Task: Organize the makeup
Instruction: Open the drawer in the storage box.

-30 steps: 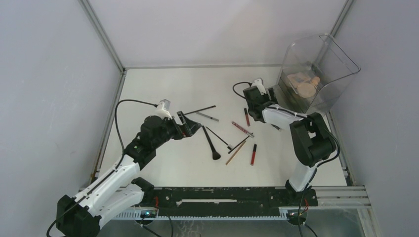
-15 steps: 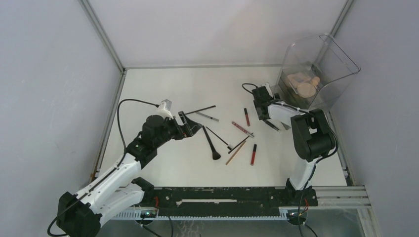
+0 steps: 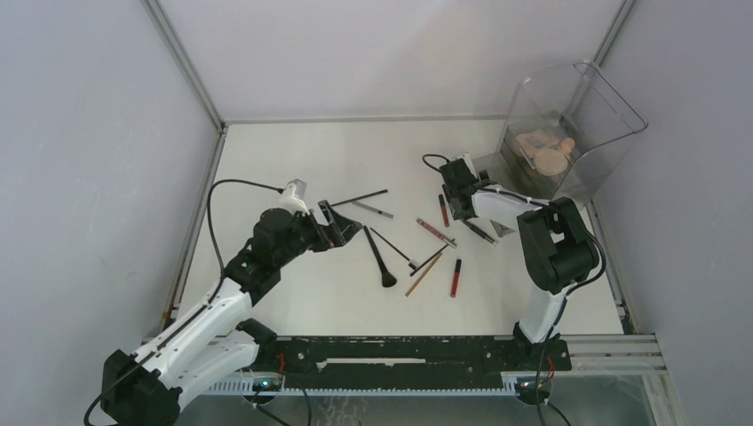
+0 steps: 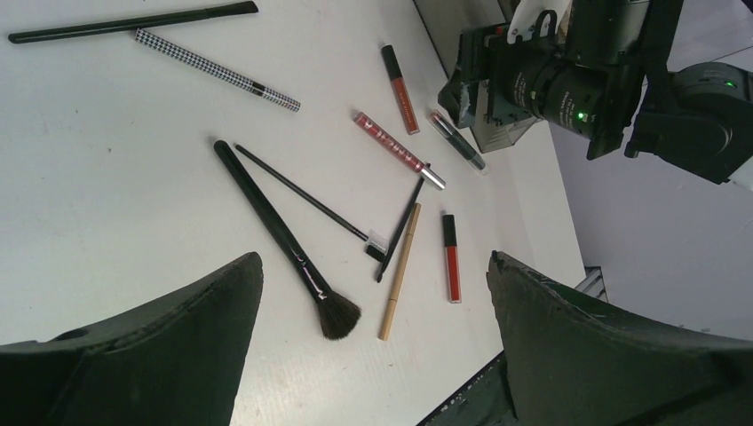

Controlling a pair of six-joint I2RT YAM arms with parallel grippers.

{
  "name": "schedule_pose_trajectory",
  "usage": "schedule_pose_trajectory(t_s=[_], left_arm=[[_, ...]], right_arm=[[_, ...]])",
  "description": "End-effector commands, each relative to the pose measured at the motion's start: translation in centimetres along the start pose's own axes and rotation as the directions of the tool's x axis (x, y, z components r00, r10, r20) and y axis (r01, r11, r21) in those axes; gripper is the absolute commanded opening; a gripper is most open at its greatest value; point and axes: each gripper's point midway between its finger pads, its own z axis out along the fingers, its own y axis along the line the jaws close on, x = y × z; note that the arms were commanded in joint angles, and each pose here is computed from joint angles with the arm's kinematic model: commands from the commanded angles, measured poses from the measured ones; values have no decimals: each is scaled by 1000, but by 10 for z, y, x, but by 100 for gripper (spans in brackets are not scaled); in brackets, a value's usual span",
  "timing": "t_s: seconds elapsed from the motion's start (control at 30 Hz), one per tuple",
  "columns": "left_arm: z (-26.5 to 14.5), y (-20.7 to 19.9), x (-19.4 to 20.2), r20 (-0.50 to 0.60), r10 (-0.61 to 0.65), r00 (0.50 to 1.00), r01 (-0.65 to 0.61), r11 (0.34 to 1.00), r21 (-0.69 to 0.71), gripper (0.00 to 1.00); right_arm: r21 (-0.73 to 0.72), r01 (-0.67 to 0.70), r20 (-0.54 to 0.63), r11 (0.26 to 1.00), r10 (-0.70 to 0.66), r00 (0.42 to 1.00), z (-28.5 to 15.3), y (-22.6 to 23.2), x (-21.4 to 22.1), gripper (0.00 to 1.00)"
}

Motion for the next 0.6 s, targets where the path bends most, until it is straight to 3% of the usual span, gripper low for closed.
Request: schedule_pose_trajectory(t_s=[0.0,0.57], left_arm=[[-4,2,0,29,-10,1000,10,1000,7,100],[-9,1,0,37,-14,999,13,1000,8,100]], right_arm=[[-111,-63,1,992,63,998,-16,21,-5,78],[-157,-73,30,985,78,996,-29,35,-18,77]])
